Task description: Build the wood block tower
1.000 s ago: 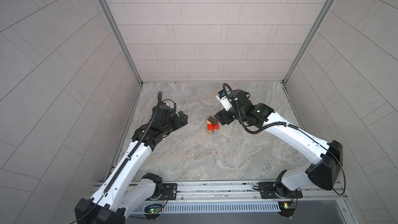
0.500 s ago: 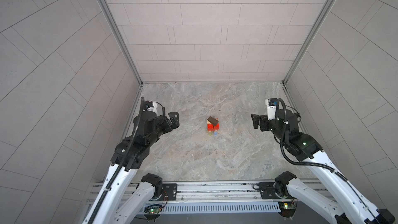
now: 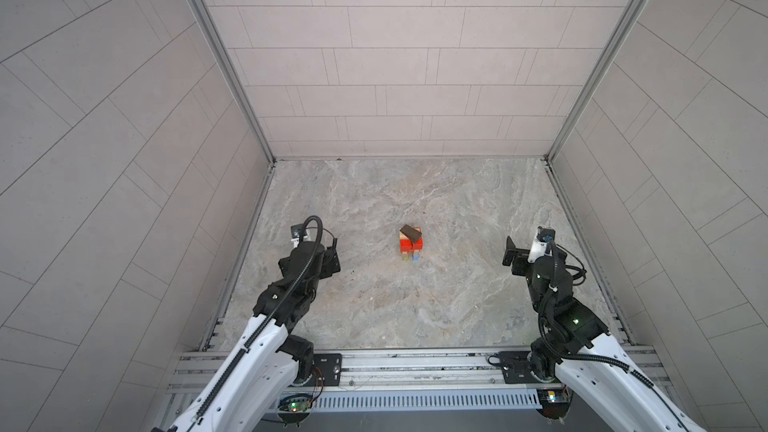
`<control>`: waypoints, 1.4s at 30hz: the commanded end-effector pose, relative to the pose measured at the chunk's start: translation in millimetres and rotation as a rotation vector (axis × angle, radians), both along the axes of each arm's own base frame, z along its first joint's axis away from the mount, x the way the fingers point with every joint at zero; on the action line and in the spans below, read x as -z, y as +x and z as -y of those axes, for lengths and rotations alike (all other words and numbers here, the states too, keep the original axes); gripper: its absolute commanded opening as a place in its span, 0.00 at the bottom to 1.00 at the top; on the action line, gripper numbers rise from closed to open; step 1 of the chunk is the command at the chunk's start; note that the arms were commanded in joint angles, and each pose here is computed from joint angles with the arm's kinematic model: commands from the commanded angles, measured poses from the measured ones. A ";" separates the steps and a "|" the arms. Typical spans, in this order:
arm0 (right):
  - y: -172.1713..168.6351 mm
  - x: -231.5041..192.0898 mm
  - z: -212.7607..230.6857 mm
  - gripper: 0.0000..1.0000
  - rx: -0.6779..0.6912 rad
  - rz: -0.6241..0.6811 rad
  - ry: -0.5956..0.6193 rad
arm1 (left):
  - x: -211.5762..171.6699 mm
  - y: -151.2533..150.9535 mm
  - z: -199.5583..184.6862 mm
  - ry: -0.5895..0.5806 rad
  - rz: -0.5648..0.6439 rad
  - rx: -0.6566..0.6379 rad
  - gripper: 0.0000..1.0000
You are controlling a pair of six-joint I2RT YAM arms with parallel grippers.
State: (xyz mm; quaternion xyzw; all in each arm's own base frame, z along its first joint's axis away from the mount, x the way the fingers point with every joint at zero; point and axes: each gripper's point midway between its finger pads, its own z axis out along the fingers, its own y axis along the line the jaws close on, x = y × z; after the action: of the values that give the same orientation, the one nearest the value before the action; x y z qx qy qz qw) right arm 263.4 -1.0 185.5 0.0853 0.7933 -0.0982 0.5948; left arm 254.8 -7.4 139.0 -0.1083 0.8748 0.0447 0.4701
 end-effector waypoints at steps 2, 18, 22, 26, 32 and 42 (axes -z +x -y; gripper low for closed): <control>12.4 -3.6 21.4 0.99 0.147 0.041 -0.053 | -32.0 20.9 -19.5 0.169 0.254 -0.043 1.00; 64.8 29.4 64.2 0.99 0.373 -0.001 -0.175 | 34.2 110.9 -45.5 0.101 0.095 -0.085 1.00; 77.8 33.1 57.7 0.99 0.332 0.030 -0.183 | 32.6 122.8 -48.7 0.079 0.123 -0.084 1.00; 79.2 38.5 58.6 0.99 0.332 0.066 -0.197 | 32.0 134.2 -44.4 0.107 0.129 -0.027 1.00; 73.6 55.4 56.8 0.99 0.301 0.139 -0.175 | 45.1 139.7 -38.1 0.119 0.143 0.029 1.00; 97.2 73.4 21.9 0.95 0.085 0.098 -0.232 | 53.6 142.5 -13.3 0.115 0.223 0.181 1.00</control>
State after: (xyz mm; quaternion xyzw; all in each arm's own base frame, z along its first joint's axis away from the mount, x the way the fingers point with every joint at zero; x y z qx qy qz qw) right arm 339.6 -39.2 108.9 0.1007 0.7438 -0.2258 0.6210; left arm 384.1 10.1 59.8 -0.0151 0.8485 0.0492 0.5267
